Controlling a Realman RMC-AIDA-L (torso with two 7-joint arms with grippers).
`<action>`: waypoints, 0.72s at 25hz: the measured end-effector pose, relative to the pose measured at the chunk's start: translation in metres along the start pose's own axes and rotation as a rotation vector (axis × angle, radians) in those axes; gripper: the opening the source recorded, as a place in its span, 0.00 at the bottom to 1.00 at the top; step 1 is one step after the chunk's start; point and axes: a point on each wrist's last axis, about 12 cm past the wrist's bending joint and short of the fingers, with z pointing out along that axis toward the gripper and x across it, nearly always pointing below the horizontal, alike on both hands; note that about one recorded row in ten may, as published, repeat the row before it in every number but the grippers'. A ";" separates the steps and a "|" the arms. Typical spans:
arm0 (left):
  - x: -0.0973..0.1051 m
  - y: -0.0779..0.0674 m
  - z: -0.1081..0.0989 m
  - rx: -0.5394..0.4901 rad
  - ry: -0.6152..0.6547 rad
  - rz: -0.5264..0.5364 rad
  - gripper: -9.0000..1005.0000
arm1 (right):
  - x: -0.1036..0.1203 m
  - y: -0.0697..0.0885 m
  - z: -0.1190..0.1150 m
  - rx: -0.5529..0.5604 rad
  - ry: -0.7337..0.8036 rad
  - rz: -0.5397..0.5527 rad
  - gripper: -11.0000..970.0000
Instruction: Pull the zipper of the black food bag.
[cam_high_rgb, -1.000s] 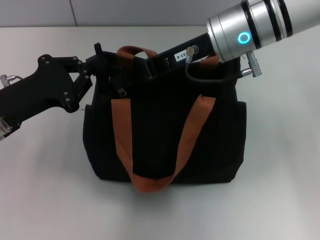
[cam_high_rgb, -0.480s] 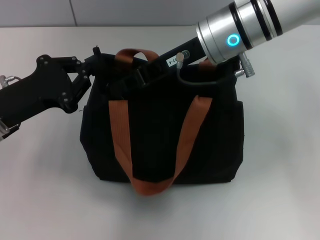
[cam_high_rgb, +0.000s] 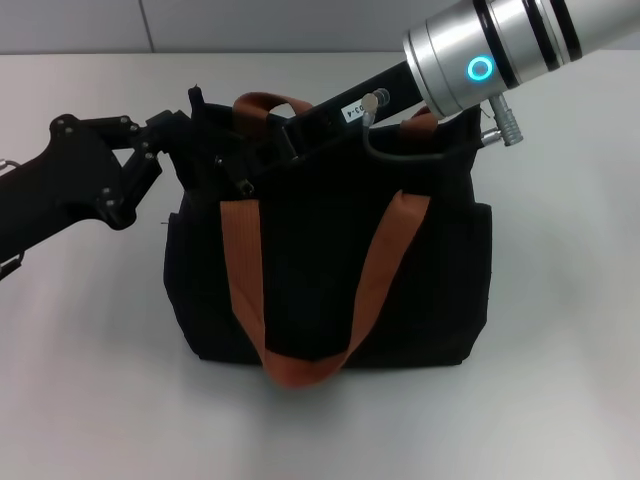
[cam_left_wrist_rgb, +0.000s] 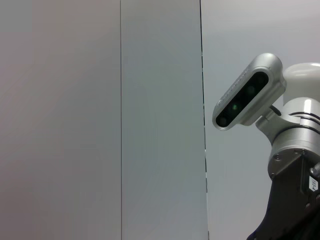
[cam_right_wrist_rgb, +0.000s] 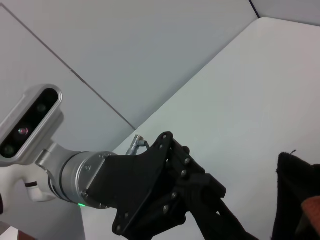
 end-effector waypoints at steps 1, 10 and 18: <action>0.000 0.000 -0.001 0.000 0.000 -0.001 0.03 | 0.000 0.000 0.000 0.000 0.000 0.000 0.01; 0.002 -0.002 -0.004 -0.006 0.000 -0.009 0.03 | -0.001 0.002 -0.001 -0.006 -0.003 -0.003 0.01; 0.002 -0.001 -0.011 -0.035 -0.003 -0.013 0.03 | -0.001 0.004 -0.007 0.000 -0.014 -0.009 0.02</action>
